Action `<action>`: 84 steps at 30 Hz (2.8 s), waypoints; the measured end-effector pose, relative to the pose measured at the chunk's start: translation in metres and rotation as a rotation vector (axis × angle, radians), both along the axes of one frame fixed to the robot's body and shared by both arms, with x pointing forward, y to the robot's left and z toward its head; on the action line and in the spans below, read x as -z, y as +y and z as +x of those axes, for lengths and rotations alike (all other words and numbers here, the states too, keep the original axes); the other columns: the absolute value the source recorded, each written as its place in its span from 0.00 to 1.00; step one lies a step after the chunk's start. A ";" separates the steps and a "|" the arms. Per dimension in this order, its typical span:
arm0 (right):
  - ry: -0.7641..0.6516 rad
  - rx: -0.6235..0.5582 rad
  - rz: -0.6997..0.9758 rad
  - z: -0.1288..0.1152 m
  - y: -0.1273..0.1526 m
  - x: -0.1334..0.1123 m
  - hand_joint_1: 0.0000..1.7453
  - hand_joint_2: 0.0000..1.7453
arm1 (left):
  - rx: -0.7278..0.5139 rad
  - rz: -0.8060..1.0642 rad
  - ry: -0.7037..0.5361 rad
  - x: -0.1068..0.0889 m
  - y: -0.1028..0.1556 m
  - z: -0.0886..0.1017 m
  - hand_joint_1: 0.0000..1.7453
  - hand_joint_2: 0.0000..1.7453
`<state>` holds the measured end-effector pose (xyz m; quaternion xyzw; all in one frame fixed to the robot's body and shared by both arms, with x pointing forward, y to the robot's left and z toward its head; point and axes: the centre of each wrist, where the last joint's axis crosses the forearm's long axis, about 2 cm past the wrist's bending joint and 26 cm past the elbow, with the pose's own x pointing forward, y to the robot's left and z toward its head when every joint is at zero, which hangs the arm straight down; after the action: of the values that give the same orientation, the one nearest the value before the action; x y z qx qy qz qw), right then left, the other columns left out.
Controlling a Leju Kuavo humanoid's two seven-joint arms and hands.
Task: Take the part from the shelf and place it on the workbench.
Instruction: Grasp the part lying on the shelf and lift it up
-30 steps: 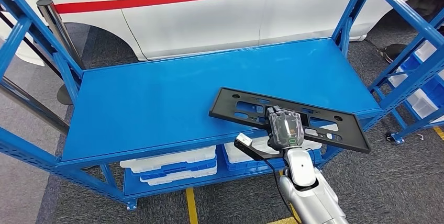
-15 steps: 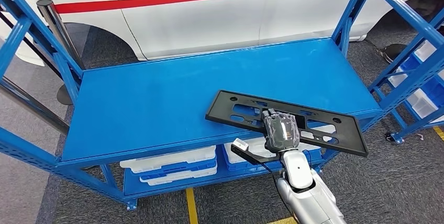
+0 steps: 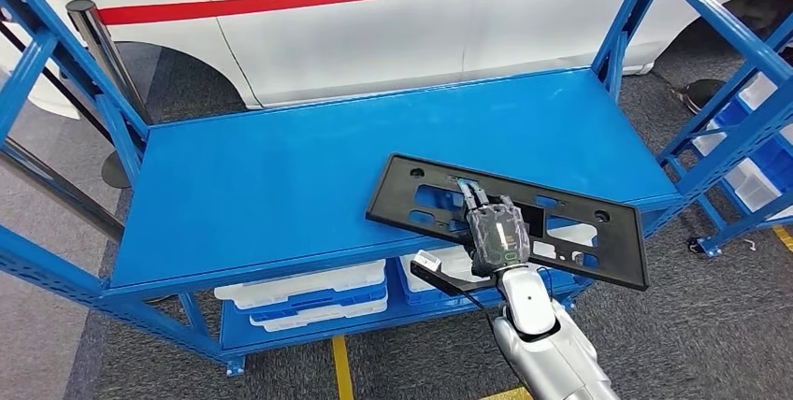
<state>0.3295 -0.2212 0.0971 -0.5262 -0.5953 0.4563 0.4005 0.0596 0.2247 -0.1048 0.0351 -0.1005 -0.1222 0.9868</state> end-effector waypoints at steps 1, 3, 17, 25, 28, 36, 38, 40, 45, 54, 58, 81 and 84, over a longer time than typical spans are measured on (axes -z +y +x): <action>0.001 0.000 -0.001 0.000 0.000 0.000 0.00 1.00 | 0.000 0.000 0.000 0.000 0.000 0.000 0.00 0.00; 0.005 0.000 -0.002 0.000 0.000 0.001 0.00 1.00 | 0.000 0.000 0.000 0.000 0.000 0.000 0.00 0.00; 0.015 -0.004 -0.008 0.002 0.001 0.001 0.00 1.00 | -0.006 0.000 0.001 0.000 0.000 0.000 0.00 0.00; 0.012 -0.005 -0.006 0.002 0.002 0.000 0.00 1.00 | -0.011 0.000 0.002 0.000 0.001 0.000 0.00 0.00; 0.008 -0.004 -0.003 0.003 0.002 -0.001 0.00 1.00 | -0.012 0.000 0.003 0.000 0.001 0.000 0.00 0.00; -0.061 -0.016 0.002 0.004 0.005 -0.012 0.00 1.00 | 0.000 0.003 0.003 0.000 0.001 -0.001 0.00 0.00; -0.075 -0.019 0.004 0.005 0.005 -0.015 0.00 1.00 | 0.002 0.003 0.003 0.000 0.001 -0.001 0.00 0.00; -0.084 -0.021 0.006 0.005 0.006 -0.018 0.00 1.00 | 0.001 0.003 0.003 0.000 0.001 -0.001 0.00 0.00; -0.095 -0.023 0.010 0.006 0.007 -0.021 0.00 1.00 | -0.001 0.003 0.003 0.000 0.001 -0.001 0.00 0.00; -0.103 -0.024 0.013 0.006 0.007 -0.023 0.00 1.00 | -0.002 0.003 0.004 0.000 0.001 -0.001 0.00 0.00; -0.106 -0.025 0.013 0.006 0.008 -0.024 0.00 1.00 | -0.001 0.003 0.005 0.000 0.001 -0.001 0.00 0.00; 0.054 0.038 0.004 0.017 0.007 -0.026 0.00 1.00 | -0.015 0.005 0.013 0.000 0.002 -0.002 0.00 0.00; 0.060 0.040 0.003 0.018 0.008 -0.027 0.00 1.00 | -0.018 0.005 0.013 0.001 0.002 -0.002 0.00 0.00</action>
<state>0.3475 -0.2134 0.1240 -0.5235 -0.5732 0.4628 0.4280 0.0578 0.2266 -0.1053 0.0377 -0.0935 -0.1138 0.9884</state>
